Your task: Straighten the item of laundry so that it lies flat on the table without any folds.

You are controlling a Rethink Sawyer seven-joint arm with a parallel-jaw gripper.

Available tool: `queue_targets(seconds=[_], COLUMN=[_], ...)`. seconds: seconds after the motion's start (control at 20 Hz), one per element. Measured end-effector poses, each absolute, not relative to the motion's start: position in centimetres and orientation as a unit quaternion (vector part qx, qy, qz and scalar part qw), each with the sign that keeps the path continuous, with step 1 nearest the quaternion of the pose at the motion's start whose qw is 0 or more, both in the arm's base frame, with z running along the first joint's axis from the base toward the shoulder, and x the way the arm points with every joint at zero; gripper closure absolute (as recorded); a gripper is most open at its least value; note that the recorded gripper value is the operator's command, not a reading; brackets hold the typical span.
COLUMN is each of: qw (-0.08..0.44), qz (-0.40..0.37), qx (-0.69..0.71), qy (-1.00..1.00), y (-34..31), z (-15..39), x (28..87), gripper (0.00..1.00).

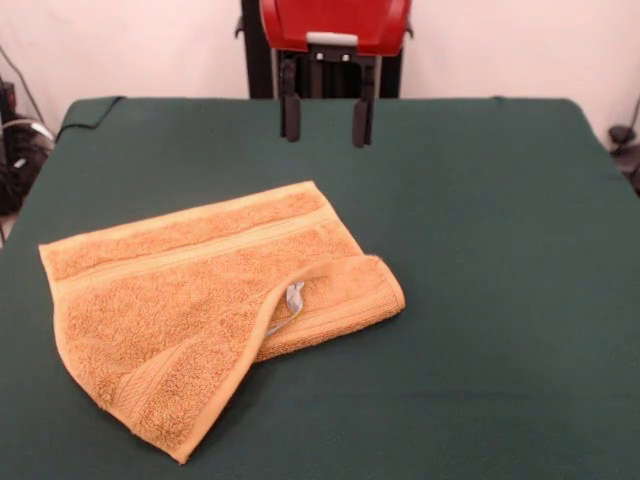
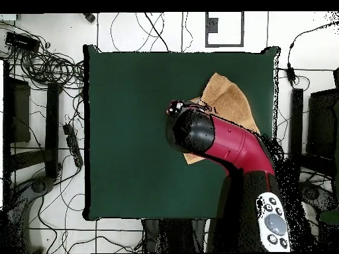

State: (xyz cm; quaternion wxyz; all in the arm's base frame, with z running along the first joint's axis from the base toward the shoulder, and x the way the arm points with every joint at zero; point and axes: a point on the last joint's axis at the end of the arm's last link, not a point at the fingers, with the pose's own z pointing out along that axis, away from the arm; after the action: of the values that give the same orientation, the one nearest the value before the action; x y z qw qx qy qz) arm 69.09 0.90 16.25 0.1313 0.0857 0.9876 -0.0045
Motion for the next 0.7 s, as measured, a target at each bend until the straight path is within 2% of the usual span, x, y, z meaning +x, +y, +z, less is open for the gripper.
queue_targets(seconds=[0.4, 0.7], qw=[0.125, 0.102], qz=[-0.008, -0.006], qx=[0.071, 0.057], qy=[0.99, 0.993], y=[2.8, 4.9], z=[15.5, 12.4], x=[68.6, 67.7], gripper=[0.0, 0.0])
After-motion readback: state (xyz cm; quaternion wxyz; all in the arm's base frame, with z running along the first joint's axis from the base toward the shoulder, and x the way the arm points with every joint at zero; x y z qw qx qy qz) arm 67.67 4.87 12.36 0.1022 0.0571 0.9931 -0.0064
